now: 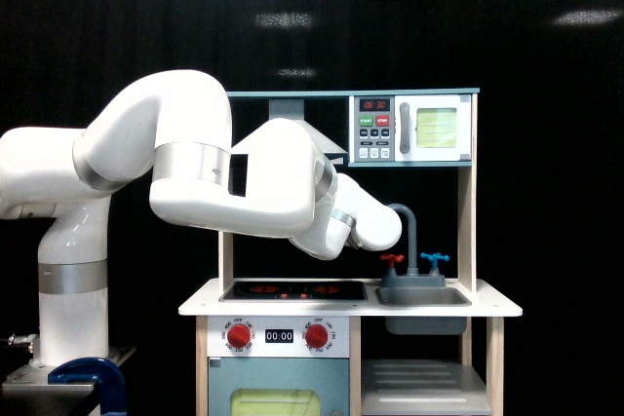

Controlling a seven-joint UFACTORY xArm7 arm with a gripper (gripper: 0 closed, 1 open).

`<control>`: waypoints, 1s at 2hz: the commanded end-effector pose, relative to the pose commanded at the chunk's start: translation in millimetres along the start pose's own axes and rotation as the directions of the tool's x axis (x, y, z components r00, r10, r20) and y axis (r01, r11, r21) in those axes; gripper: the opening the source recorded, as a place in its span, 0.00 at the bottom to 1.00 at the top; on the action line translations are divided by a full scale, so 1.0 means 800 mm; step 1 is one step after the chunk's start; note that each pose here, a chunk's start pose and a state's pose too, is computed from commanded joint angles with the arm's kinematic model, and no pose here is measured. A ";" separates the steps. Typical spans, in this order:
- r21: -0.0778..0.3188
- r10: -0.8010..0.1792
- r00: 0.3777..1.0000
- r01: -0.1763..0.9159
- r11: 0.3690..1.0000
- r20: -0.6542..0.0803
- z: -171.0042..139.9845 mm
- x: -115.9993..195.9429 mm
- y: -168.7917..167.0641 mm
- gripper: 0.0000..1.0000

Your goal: Turn on the faucet

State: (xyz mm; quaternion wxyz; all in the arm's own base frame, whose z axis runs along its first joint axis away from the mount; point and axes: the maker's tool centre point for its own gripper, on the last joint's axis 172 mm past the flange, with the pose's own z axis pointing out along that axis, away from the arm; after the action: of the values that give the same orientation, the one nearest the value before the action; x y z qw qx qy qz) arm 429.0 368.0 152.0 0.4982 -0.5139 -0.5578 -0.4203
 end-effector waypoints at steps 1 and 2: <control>0.000 0.000 1.000 0.000 1.000 0.000 -0.032 -0.012 0.029 1.00; 0.000 0.000 1.000 0.000 1.000 0.000 -0.067 -0.022 0.059 1.00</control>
State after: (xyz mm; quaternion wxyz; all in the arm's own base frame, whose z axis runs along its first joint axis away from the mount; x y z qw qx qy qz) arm 482.0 318.0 141.0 0.4982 -0.5139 -0.5578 -0.4203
